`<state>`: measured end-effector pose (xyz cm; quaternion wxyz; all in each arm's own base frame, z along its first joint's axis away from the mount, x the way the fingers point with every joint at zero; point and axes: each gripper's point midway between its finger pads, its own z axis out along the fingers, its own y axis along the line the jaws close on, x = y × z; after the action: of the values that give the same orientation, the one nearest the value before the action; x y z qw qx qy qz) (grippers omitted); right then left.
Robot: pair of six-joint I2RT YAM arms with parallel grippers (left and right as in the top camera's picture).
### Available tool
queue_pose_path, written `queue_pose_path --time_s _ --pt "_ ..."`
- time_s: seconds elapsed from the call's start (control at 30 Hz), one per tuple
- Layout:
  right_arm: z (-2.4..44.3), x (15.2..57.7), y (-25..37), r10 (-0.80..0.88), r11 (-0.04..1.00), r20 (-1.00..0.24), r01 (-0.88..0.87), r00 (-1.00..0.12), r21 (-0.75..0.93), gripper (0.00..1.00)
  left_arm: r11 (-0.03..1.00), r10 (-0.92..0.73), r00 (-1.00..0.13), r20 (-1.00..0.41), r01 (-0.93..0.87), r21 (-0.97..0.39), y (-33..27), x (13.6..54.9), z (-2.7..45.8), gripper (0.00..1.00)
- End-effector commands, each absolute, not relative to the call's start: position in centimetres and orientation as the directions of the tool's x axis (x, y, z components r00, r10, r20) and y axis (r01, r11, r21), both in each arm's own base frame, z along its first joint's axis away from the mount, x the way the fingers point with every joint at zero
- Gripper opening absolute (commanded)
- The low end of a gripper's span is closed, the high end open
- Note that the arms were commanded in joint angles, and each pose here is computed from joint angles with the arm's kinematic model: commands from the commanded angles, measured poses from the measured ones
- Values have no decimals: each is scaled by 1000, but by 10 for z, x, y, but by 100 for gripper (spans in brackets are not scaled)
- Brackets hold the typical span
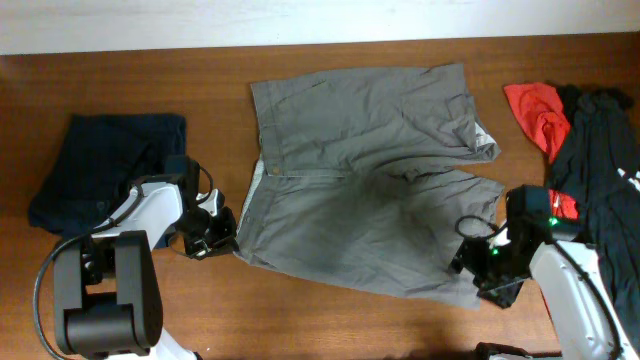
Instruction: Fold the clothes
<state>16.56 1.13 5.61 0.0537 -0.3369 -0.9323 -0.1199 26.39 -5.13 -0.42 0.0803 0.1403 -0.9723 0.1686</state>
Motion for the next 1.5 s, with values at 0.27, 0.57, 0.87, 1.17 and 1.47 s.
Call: queue_pose_path --time_s 0.27,0.57,0.87,1.17,1.47 --pt "-7 126 21 789 548 267 830 -553 101 52 912 -222 -950 219 -282 -299 -51 263 -9 6" --pt "-12 138 21 799 532 237 833 -553 150 30 917 -200 -956 215 -260 -303 -51 263 -8 6" --pt "-8 122 -3 800 583 171 812 -575 1 52 922 -183 -959 216 -244 -301 -49 262 -4 6" --pt "-10 135 -13 836 542 98 840 -540 3 54 928 -209 -961 183 -253 -273 -35 267 4 5" --pt "-11 150 -25 848 530 15 848 -530 21 14 935 -196 -962 191 -242 -260 -33 263 4 5"
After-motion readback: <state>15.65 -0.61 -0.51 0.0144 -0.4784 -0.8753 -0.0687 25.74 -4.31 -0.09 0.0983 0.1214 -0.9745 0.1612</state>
